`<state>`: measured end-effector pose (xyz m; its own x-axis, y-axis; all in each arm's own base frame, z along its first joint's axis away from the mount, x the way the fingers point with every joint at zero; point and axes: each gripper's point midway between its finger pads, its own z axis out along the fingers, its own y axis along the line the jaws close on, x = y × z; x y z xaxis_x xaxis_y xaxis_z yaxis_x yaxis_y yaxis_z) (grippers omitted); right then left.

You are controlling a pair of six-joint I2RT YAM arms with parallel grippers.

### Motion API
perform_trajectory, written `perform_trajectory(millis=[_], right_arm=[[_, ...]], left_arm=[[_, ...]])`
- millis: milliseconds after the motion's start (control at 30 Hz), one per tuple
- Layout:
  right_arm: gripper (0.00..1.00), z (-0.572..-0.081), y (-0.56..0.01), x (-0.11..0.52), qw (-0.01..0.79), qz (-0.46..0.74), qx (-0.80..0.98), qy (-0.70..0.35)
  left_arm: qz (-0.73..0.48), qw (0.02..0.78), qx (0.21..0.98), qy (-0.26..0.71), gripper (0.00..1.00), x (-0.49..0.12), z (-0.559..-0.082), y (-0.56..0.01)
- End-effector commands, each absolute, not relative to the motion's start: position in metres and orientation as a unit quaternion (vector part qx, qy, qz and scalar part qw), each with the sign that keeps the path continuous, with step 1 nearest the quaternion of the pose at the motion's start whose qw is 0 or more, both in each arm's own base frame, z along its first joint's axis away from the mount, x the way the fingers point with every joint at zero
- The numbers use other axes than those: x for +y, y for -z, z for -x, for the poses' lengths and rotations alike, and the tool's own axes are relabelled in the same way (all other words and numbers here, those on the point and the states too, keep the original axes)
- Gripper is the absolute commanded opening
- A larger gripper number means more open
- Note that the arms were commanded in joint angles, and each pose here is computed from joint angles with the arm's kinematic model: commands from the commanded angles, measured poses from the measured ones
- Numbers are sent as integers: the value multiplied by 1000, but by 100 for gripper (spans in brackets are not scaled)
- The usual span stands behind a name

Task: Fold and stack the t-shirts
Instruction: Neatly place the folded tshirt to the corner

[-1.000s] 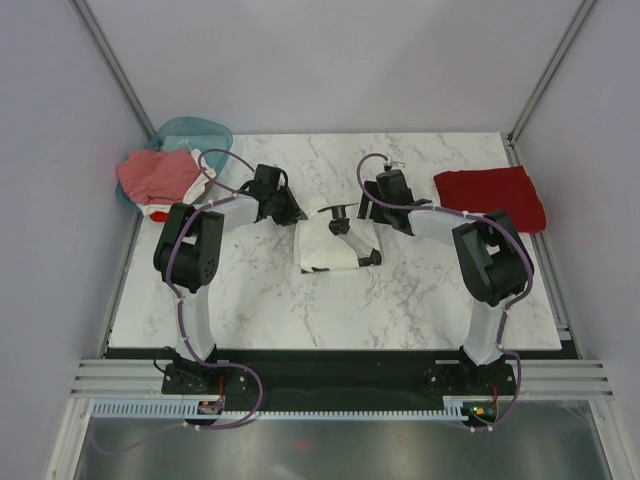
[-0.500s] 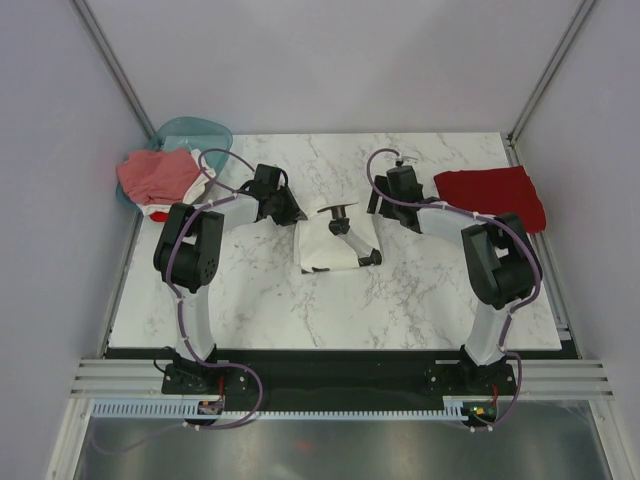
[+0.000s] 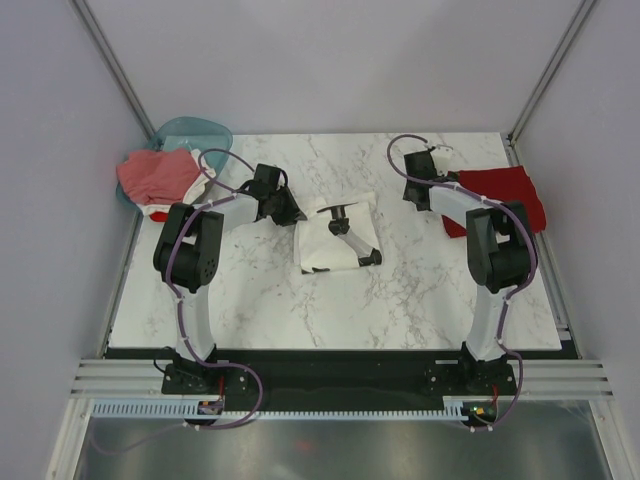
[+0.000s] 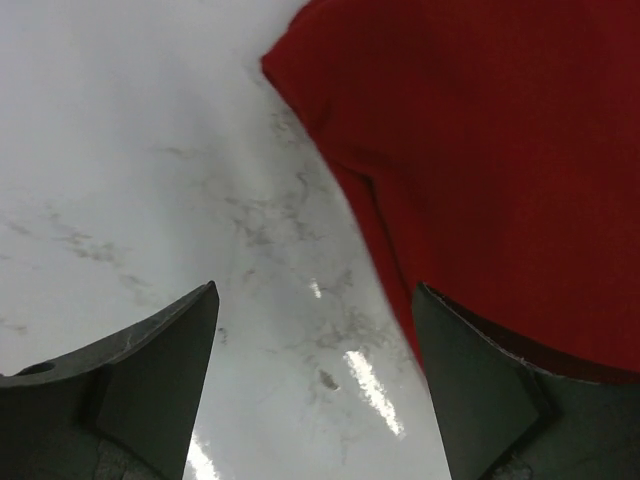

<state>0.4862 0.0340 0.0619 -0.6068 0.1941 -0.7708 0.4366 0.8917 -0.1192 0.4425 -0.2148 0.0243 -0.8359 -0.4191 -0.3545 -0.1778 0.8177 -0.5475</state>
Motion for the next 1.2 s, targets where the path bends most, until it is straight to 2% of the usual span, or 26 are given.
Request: perform_trajectory(millis=[0,133,300,500,533,600,633,700,733,800,900,933,967,1167], right_arm=[[88,-487,-67,6,380,-173,876,242],[91,-485,-66,-7,351,-146,875,299],[90,-485,-59,-19,322,-125,872,345],[80,-479,-41,-30,281,-116,880,364],[74,-479,-39,-31,278,-115,881,365],[68,-477,-33,-33,268,-112,883,367],[60,-477,-31,-32,266,-110,885,366],[50,-476,-27,-32,258,-106,887,368],[40,-477,-26,-31,258,-106,888,366],[34,-475,-23,-31,252,-103,891,362],[17,-473,-21,-28,247,-100,897,353],[6,-473,-20,-27,245,-99,900,347],[2,-471,-19,-25,245,-100,902,340],[0,-466,-22,8,254,-80,917,296]], left_arm=[[156,227,930,243,25,-211,-439,-22],[156,226,930,244,25,-212,-440,-22],[156,227,930,242,25,-210,-439,-23],[156,226,931,243,25,-211,-439,-22],[156,225,931,243,25,-211,-438,-22],[156,225,931,243,25,-211,-438,-22],[156,224,931,242,25,-211,-438,-21],[156,226,930,242,25,-210,-439,-22],[155,225,931,242,25,-211,-438,-22],[155,226,931,241,24,-210,-439,-22],[155,226,931,241,24,-210,-439,-23],[155,225,932,240,24,-210,-438,-22],[155,227,931,240,24,-210,-439,-24],[155,227,931,240,24,-210,-439,-24]])
